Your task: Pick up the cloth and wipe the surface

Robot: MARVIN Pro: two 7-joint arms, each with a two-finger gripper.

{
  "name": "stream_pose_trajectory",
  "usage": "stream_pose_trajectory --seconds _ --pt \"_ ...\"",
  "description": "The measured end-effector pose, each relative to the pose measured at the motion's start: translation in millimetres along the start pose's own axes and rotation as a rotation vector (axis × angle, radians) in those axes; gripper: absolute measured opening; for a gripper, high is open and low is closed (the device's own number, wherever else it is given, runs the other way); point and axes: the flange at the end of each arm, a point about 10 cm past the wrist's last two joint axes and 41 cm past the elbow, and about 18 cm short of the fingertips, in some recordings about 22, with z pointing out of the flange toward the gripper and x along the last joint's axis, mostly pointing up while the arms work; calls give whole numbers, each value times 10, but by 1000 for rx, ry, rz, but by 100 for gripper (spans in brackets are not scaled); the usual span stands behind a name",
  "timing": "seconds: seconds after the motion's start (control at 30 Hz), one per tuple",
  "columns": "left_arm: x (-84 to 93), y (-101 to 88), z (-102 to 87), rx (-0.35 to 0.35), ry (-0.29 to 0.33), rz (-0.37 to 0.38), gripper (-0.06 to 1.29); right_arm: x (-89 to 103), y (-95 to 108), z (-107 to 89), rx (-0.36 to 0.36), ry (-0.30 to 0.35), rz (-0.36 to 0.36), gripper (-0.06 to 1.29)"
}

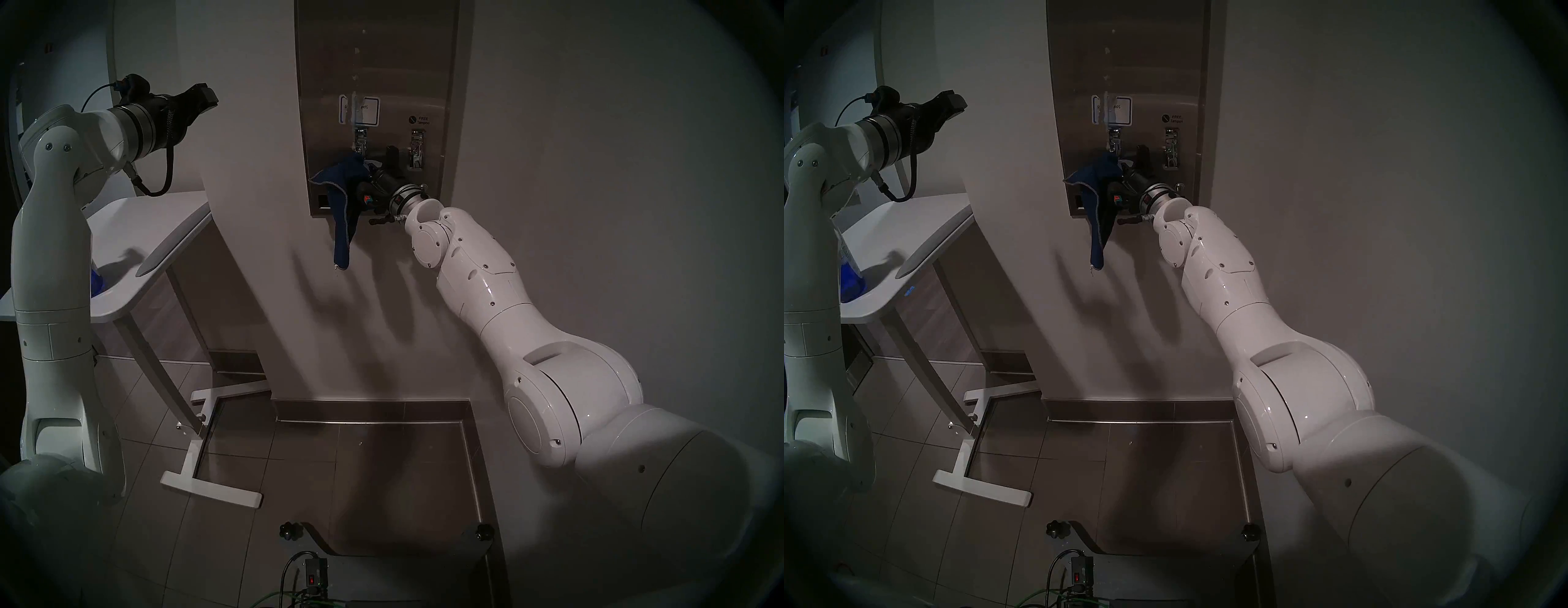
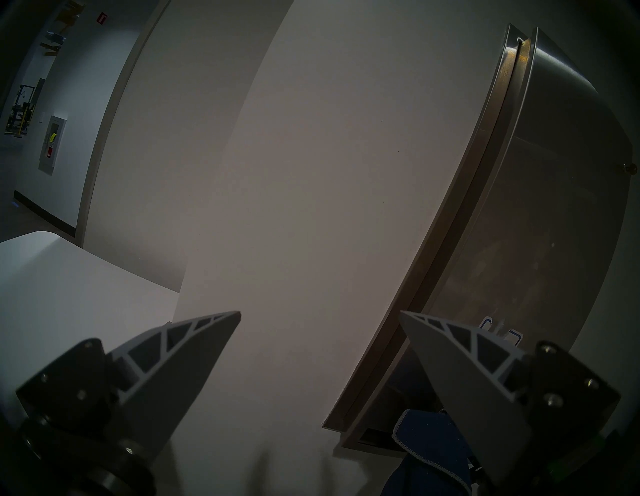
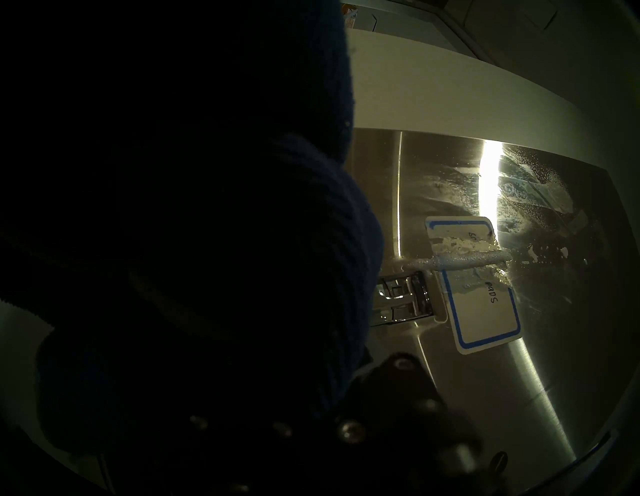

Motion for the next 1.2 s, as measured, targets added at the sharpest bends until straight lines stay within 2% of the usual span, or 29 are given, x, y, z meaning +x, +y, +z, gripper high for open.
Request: stream_pose_trajectory --seconds 0.33,0.77,1.0,1.2 --pt "45 -52 -17 0 6 0 123 15 -65 -7 -32 8 -20 -3" --pt "74 -69 -28 -5 11 4 123 3 -133 -132 -43 76 -59 -3" --pt "82 -71 -31 -6 13 6 123 310 -268 -207 -21 208 -65 -3" --pt "96 -79 -41 -5 17 7 123 441 -345 -277 -8 252 -54 -3"
